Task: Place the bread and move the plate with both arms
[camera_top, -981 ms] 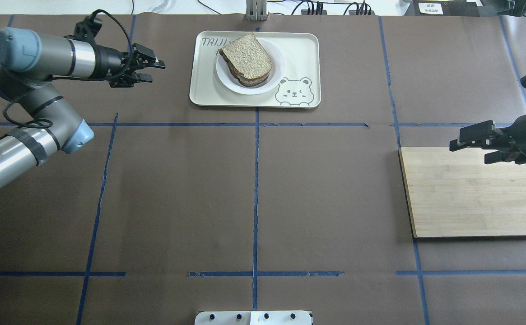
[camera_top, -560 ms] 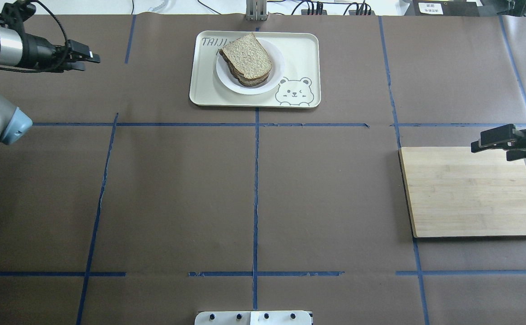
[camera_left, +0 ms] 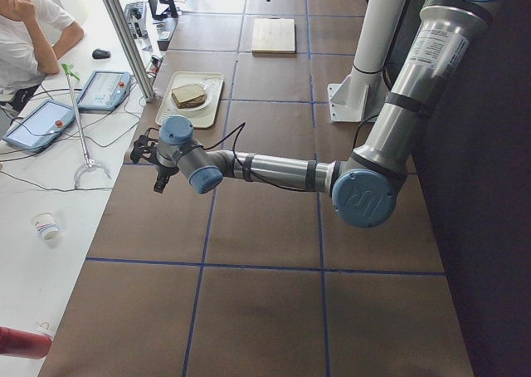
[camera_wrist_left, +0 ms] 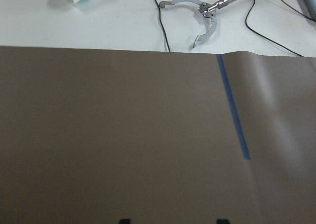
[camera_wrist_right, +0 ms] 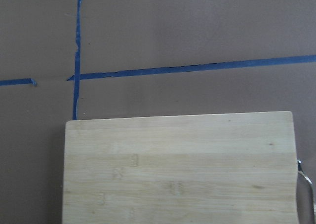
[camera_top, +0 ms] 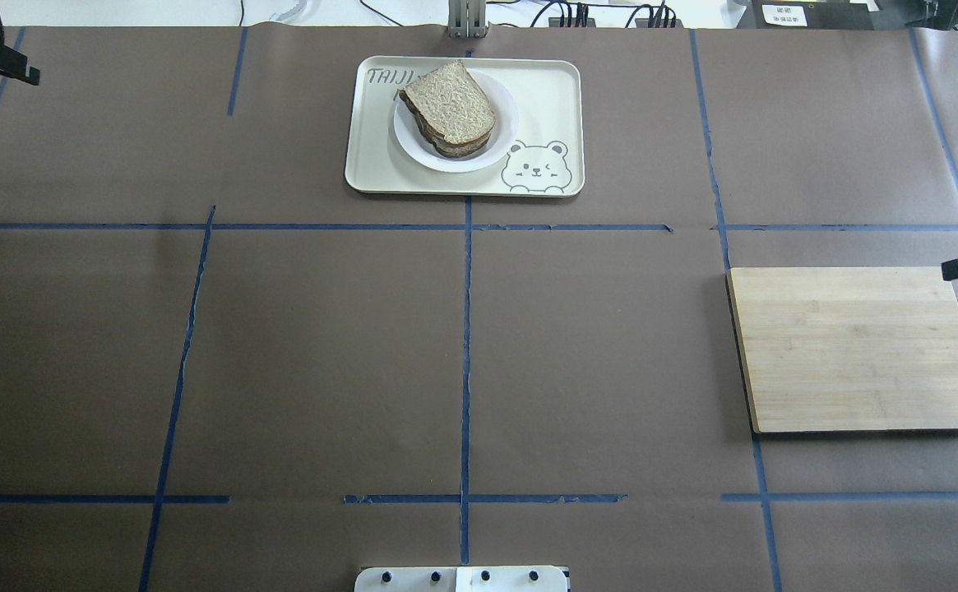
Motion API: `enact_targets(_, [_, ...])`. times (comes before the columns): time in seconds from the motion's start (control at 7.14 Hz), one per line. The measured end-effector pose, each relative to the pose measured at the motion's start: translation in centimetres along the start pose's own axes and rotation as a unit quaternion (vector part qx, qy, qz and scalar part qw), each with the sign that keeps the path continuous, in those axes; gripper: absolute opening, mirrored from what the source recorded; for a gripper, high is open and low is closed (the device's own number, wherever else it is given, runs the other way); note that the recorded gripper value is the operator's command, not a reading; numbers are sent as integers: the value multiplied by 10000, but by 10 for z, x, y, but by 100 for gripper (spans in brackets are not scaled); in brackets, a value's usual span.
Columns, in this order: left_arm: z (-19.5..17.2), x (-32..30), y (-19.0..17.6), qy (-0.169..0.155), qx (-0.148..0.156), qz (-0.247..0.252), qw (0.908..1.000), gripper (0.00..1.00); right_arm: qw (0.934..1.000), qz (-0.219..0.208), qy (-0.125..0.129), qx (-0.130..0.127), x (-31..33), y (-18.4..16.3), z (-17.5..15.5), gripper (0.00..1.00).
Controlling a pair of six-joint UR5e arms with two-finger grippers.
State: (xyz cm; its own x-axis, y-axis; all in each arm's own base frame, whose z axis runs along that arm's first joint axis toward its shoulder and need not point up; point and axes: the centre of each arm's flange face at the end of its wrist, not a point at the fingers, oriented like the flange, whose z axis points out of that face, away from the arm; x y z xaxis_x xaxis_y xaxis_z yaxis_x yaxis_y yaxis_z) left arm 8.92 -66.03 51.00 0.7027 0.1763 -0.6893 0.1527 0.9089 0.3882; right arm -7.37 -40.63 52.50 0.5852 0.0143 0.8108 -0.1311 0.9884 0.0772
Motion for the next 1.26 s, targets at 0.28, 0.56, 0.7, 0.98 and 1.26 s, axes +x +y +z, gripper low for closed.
enact_targets(0.28, [-54,-40,39,-349,-1038,547,9925,77,9992,-321,136,-217,68,13,9,100])
enact_targets(0.56, [-74,-102,117,342,-1796,315,9826,78,9975,-416,45,-565,122,25,10,100])
enact_targets(0.7, [-81,-126,154,526,-1897,64,9804,87,9967,-445,65,-674,133,25,8,100])
enact_targets(0.98, [-105,-131,187,585,-1956,-242,9786,87,9955,-508,292,-746,138,13,5,100])
enact_targets(1.26, [-121,-121,194,567,-2082,-385,9757,100,9941,-581,410,-823,140,6,1,100])
